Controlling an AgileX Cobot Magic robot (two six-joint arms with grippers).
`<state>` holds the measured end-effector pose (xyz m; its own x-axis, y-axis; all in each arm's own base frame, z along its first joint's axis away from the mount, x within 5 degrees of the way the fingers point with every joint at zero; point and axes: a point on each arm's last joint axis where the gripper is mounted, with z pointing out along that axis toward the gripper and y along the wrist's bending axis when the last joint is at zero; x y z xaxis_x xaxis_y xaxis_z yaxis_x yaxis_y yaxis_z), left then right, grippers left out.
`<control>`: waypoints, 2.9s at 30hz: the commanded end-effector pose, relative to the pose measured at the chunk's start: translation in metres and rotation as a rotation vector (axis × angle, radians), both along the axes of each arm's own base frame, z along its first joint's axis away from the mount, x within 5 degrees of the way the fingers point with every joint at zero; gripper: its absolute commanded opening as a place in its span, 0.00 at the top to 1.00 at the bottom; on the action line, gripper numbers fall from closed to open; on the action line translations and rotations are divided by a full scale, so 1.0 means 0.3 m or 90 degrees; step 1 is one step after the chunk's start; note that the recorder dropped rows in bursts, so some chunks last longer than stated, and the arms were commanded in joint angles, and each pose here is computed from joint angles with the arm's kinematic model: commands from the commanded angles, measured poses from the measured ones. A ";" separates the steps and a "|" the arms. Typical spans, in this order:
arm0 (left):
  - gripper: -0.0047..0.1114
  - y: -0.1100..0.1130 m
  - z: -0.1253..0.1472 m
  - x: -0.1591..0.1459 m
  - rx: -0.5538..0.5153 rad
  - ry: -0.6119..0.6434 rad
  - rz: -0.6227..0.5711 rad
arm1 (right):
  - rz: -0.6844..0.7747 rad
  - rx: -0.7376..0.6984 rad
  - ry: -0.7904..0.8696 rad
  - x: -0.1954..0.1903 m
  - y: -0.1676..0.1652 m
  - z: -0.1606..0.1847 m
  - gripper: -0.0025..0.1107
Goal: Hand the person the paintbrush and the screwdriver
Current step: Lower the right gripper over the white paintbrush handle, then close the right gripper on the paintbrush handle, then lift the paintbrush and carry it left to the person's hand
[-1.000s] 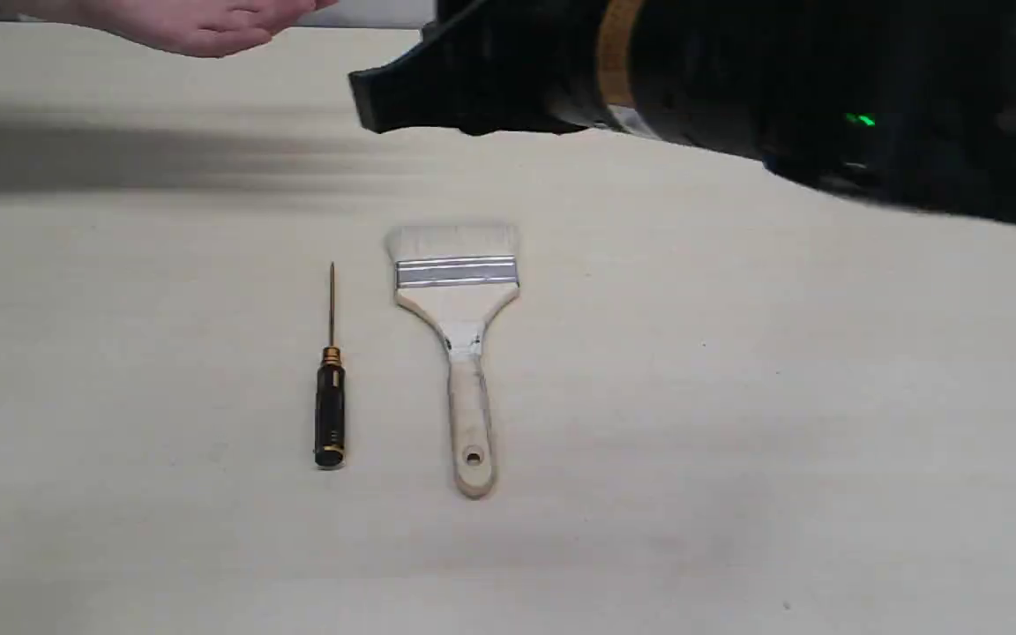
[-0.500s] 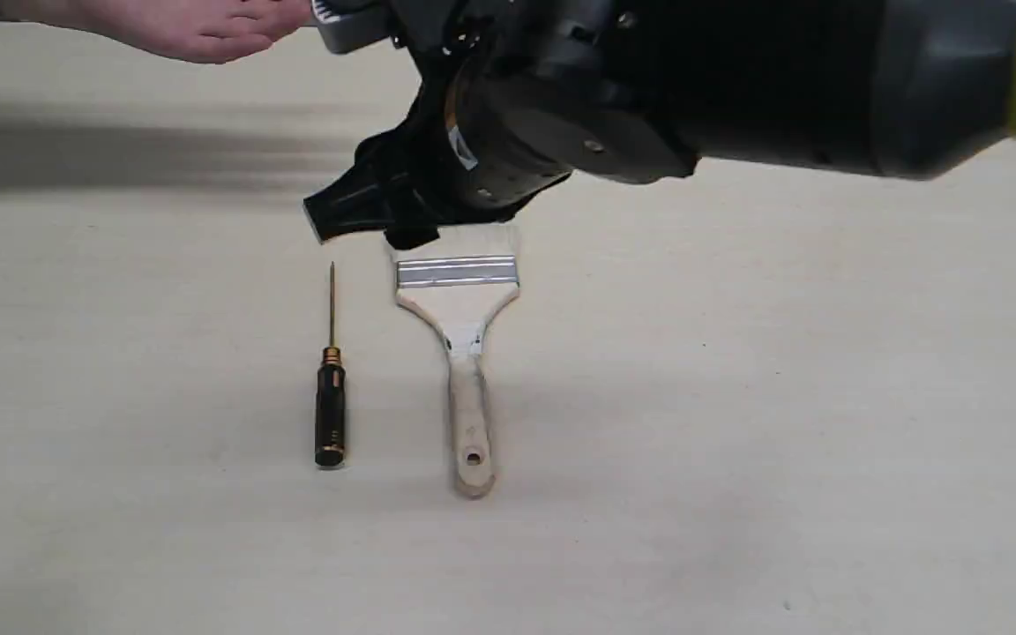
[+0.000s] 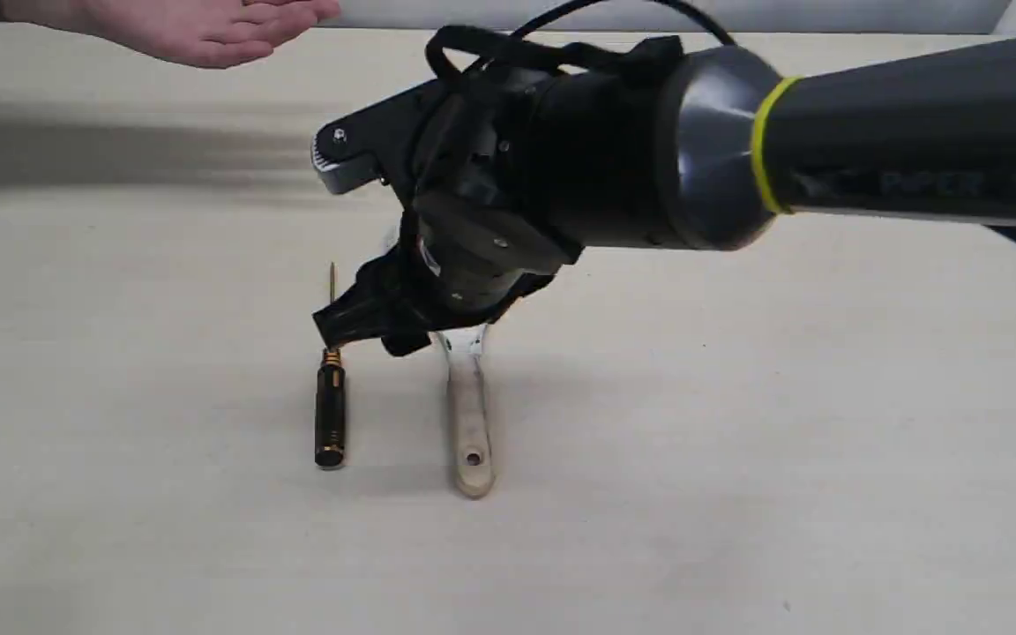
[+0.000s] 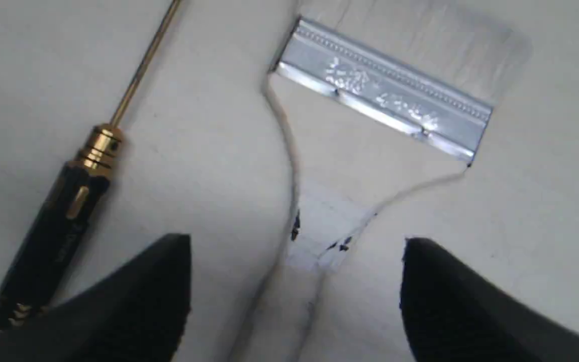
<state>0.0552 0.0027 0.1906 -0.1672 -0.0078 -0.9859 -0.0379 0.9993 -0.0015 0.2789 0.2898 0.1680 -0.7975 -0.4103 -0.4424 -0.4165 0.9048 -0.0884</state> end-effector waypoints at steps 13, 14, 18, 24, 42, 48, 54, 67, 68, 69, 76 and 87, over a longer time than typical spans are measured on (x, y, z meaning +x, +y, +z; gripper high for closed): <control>0.96 -0.002 0.001 0.000 -0.002 -0.005 -0.006 | -0.066 0.022 0.018 0.053 -0.023 -0.067 0.38; 0.96 -0.002 0.001 0.000 -0.002 -0.005 -0.006 | -0.073 0.020 0.021 0.058 -0.031 -0.068 0.38; 0.96 -0.002 0.001 0.000 -0.002 -0.005 -0.006 | -0.086 0.022 0.023 0.073 -0.047 -0.068 0.40; 0.96 -0.002 -0.001 0.000 -0.004 -0.003 -0.005 | -0.080 0.025 0.028 0.078 -0.037 -0.108 0.50; 0.96 -0.002 0.000 0.000 -0.004 -0.004 -0.006 | -0.057 0.004 0.048 0.087 -0.028 -0.224 0.50; 0.96 -0.002 0.000 0.000 -0.004 -0.004 -0.006 | -0.072 0.010 0.051 0.087 -0.028 -0.227 0.59; 0.96 -0.002 0.000 0.000 -0.001 -0.004 -0.005 | -0.072 0.007 0.052 0.086 -0.029 -0.227 0.77; 0.96 -0.002 0.000 0.000 -0.001 -0.004 -0.005 | -0.021 0.012 0.018 0.094 -0.022 -0.177 0.94; 0.96 -0.002 0.000 0.000 -0.001 -0.004 -0.005 | -0.019 0.020 0.012 0.095 -0.021 -0.163 0.94; 0.96 -0.002 0.000 0.000 -0.001 -0.004 -0.005 | -0.017 0.031 0.004 0.095 -0.019 -0.142 0.94; 0.96 -0.002 0.000 0.000 -0.001 -0.004 -0.005 | -0.007 0.094 -0.054 0.091 -0.019 0.020 0.94; 0.96 -0.002 0.000 0.000 -0.003 -0.004 -0.005 | 0.039 0.237 -0.169 0.065 -0.016 0.269 0.94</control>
